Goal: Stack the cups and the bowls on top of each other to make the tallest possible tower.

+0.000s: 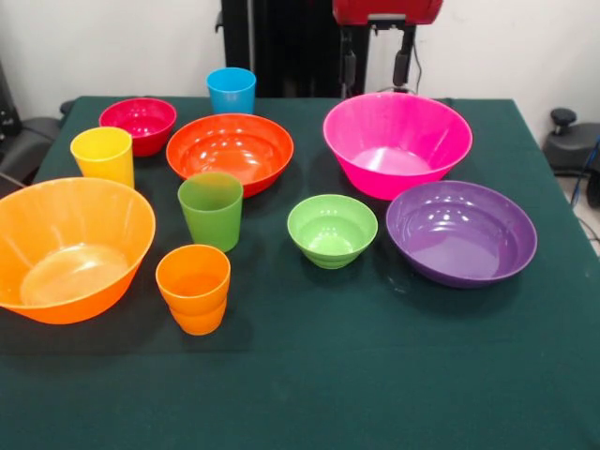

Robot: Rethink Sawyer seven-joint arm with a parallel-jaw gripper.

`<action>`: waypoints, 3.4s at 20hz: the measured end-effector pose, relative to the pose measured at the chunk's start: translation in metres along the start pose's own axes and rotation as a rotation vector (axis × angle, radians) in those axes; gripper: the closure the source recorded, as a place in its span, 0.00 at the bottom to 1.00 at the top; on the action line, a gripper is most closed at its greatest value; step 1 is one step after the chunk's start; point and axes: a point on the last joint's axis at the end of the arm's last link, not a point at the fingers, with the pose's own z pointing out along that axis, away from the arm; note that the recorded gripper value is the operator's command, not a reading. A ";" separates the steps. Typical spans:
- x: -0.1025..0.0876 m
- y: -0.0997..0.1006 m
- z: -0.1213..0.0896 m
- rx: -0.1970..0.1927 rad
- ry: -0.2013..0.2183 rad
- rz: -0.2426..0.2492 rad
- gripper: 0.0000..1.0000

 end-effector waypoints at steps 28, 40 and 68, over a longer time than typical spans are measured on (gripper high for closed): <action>-0.116 -0.040 0.054 0.037 0.033 0.008 0.00; -0.126 -0.067 0.048 0.041 0.027 0.041 0.00; -0.083 -0.190 0.078 0.110 0.047 0.124 0.00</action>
